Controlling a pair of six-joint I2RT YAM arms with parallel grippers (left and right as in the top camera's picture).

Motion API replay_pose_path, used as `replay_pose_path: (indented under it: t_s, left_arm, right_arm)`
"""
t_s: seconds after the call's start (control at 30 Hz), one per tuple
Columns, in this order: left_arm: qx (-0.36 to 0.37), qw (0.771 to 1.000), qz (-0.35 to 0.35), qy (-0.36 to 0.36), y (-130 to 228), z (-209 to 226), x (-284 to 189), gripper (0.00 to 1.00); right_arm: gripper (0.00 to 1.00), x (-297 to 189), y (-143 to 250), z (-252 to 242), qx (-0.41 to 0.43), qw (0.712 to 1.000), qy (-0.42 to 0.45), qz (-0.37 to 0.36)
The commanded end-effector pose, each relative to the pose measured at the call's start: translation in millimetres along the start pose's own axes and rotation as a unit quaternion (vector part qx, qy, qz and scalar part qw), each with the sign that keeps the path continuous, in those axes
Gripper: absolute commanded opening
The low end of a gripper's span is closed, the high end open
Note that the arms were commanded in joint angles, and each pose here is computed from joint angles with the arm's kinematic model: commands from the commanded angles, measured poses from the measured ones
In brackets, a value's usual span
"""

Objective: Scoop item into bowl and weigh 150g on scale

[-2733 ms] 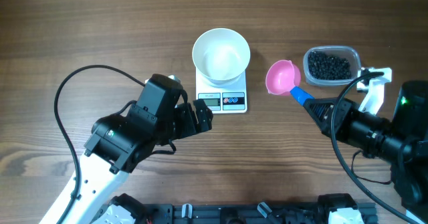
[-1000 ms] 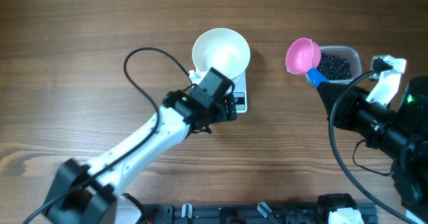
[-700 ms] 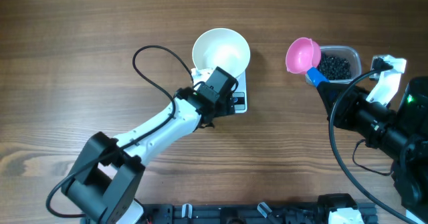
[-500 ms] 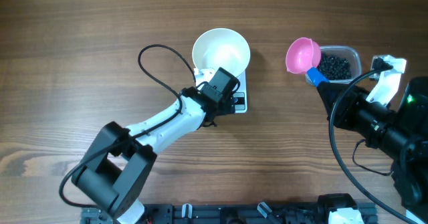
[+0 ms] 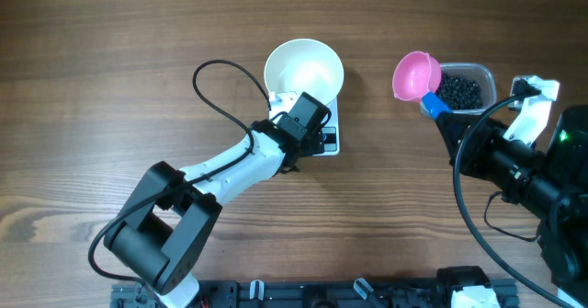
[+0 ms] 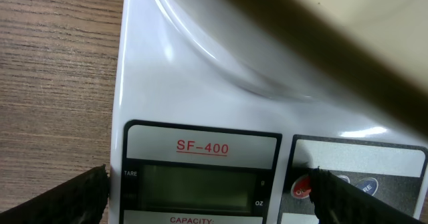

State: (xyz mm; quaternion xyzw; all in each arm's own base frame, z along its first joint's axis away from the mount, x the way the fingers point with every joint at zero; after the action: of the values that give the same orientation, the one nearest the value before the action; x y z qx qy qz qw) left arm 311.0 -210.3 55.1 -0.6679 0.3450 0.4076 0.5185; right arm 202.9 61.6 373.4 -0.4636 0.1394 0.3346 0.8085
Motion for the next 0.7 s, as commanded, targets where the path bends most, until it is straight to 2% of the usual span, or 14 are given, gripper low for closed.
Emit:
replay_pose_path:
  t_s: [0.0, 0.67]
  left_arm:
    - [0.010, 1.000, -0.002, -0.016, 1.5, 6.0, 5.8, 1.00]
    - [0.027, 0.996, 0.014, -0.080, 15.4, 26.1, 26.2, 1.00]
  right_arm:
    - [0.04, -3.6, -4.9, 2.7, 0.003, 1.000, -0.001, -0.011]
    - [0.04, -1.8, -5.0, 2.0, 0.004, 1.000, 0.000, -0.008]
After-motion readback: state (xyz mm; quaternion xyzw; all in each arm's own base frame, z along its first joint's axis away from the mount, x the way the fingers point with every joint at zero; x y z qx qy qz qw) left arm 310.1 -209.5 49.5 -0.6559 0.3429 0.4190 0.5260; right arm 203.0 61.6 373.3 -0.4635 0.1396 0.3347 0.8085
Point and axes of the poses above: each gripper's point midway between its finger pads, its own x axis out along the fingers, its own z axis along the line the jaws close on, y = z × x, the point moved 4 cm from there along -x, back along the fingers, and after that the axes turned 6 degrees about -x, right-handed, at the moved point
